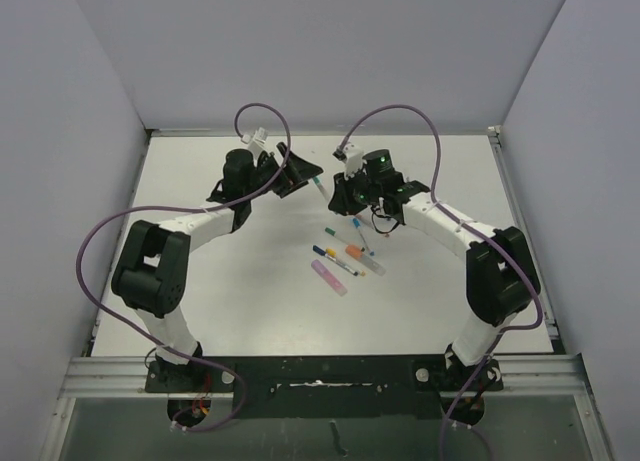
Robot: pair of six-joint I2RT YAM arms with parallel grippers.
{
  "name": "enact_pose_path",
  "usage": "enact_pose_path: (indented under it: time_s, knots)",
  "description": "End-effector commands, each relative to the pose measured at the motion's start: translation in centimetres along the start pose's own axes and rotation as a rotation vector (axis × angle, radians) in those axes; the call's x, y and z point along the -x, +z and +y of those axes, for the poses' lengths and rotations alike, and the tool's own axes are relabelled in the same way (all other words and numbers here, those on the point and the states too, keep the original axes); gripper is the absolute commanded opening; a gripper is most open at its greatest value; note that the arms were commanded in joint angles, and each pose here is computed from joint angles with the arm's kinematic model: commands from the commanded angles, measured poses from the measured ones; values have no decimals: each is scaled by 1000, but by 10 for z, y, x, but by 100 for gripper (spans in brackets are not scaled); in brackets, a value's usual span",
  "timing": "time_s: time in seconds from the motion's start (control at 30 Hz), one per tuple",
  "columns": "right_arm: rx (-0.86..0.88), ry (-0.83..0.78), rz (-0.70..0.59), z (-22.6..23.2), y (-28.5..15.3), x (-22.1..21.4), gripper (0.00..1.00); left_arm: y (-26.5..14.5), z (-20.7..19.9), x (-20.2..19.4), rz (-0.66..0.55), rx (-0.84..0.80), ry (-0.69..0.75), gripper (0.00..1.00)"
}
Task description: Open the pen caps
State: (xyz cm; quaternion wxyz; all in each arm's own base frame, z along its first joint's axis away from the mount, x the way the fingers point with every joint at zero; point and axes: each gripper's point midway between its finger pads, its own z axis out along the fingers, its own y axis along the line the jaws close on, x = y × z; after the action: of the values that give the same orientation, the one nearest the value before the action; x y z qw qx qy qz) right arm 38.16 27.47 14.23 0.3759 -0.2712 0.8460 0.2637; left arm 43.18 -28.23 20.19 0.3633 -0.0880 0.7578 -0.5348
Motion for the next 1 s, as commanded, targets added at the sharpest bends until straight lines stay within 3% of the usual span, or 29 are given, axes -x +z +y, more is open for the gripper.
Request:
enact_pose_path:
  time_s: [0.0, 0.43, 0.97]
  knots:
    - [48, -36, -111, 19, -3, 40, 0, 4, -18, 11, -46, -74, 29, 82]
    - [82, -66, -116, 40, -2, 42, 0, 3, -16, 10, -50, -74, 31, 68]
    - [73, -63, -149, 41, -5, 49, 0, 3, -12, 7, -48, -77, 28, 30]
